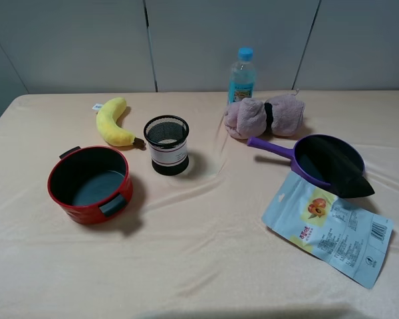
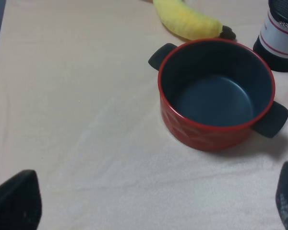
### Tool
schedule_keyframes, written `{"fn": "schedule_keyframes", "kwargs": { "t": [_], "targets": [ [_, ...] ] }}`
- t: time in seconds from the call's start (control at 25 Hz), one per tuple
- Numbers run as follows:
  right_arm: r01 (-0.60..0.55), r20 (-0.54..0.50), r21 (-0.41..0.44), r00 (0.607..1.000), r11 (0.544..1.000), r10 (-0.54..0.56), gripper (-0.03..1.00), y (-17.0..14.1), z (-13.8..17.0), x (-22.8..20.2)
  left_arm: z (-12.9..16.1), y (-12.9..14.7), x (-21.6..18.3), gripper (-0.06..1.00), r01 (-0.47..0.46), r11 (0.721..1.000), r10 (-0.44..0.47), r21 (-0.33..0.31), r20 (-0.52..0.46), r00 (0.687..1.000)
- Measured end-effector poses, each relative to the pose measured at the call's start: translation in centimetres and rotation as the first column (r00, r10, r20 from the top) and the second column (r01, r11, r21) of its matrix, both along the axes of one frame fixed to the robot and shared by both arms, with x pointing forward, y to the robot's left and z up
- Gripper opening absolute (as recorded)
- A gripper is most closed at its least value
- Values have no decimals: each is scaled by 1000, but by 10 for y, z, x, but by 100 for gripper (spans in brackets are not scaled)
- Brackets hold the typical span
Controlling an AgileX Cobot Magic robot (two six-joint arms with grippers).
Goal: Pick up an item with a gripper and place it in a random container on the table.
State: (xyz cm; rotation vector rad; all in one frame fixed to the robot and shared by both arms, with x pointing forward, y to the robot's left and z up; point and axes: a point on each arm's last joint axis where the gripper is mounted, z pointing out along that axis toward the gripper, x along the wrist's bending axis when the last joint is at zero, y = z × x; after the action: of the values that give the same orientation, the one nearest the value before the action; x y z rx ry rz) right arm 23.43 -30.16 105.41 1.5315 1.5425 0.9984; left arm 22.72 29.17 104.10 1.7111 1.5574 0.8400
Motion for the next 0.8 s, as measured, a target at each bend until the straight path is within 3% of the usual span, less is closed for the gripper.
{"fn": "schedule_keyframes", "kwargs": {
  "t": [0.2,0.8],
  "targets": [
    [92,6,4,996,996,-92,69,1,0,0,0,0,0,99,0,1000,0,0,0,1000],
    [98,6,4,995,995,-98,69,1,0,0,0,0,0,99,0,1000,0,0,0,1000]
  ]
}}
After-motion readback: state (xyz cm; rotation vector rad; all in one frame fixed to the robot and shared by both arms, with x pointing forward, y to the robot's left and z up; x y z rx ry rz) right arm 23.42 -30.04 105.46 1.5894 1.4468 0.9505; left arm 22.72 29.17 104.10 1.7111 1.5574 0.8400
